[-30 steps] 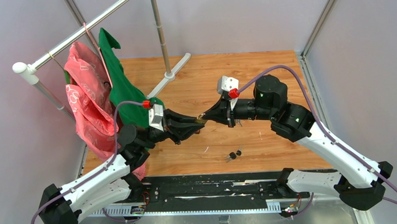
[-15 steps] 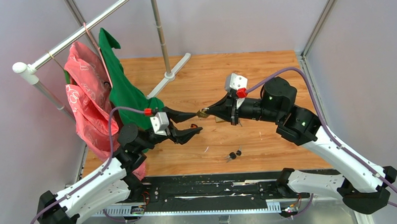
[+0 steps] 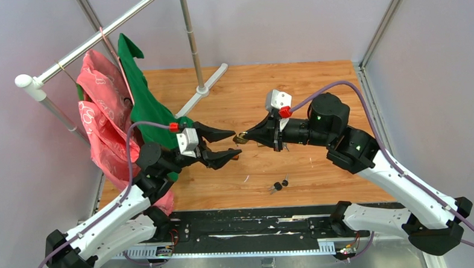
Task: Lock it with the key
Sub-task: Lock the lock.
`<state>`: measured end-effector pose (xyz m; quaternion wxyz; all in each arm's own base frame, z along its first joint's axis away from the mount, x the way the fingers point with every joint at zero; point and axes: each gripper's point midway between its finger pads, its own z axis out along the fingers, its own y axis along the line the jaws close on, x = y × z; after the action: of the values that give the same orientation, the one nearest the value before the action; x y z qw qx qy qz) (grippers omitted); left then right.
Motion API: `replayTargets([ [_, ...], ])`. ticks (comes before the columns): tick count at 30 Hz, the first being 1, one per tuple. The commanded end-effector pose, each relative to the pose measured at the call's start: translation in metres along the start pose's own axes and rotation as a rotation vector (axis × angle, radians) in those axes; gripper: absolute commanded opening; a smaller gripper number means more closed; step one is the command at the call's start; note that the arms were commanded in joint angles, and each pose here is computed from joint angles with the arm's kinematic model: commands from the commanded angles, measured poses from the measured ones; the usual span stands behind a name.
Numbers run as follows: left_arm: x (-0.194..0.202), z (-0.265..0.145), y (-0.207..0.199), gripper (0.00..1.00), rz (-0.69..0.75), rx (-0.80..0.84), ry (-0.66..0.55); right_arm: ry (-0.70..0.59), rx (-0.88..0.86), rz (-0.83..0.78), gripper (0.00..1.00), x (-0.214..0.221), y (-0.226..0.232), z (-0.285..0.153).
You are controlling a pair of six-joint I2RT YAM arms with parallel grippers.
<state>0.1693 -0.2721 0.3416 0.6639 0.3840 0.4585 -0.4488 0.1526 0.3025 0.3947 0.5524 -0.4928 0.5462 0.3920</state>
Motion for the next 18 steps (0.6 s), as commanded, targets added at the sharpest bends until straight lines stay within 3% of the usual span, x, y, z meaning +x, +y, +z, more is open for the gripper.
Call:
replayTargets([
  [1, -0.0117, 0.0044, -0.0149, 0.58, -0.023, 0.095, -0.03, -0.044, -0.002, -0.034, 0.0, -0.0135, 0.0011, -0.0077],
  [7, -0.0108, 0.0054, -0.0185, 0.25, -0.073, 0.11, -0.028, -0.063, 0.001, -0.042, 0.0, -0.0177, 0.0021, -0.0104],
  [9, -0.0138, 0.0062, -0.0186, 0.2, -0.089, 0.107, -0.041, -0.061, -0.004, -0.041, 0.0, -0.0166, 0.0027, -0.0097],
  [11, -0.0154, 0.0067, -0.0189, 0.21, -0.101, 0.108, -0.045, -0.06, -0.008, -0.04, 0.0, -0.0157, 0.0034, -0.0095],
  [15, -0.0173, 0.0075, -0.0192, 0.38, -0.12, 0.107, -0.053, -0.056, -0.004, -0.038, 0.0, -0.0143, 0.0025, -0.0088],
  [18, -0.0176, 0.0082, -0.0191, 0.33, -0.128, 0.106, -0.055, -0.059, -0.006, -0.038, 0.0, -0.0145, 0.0029, -0.0086],
])
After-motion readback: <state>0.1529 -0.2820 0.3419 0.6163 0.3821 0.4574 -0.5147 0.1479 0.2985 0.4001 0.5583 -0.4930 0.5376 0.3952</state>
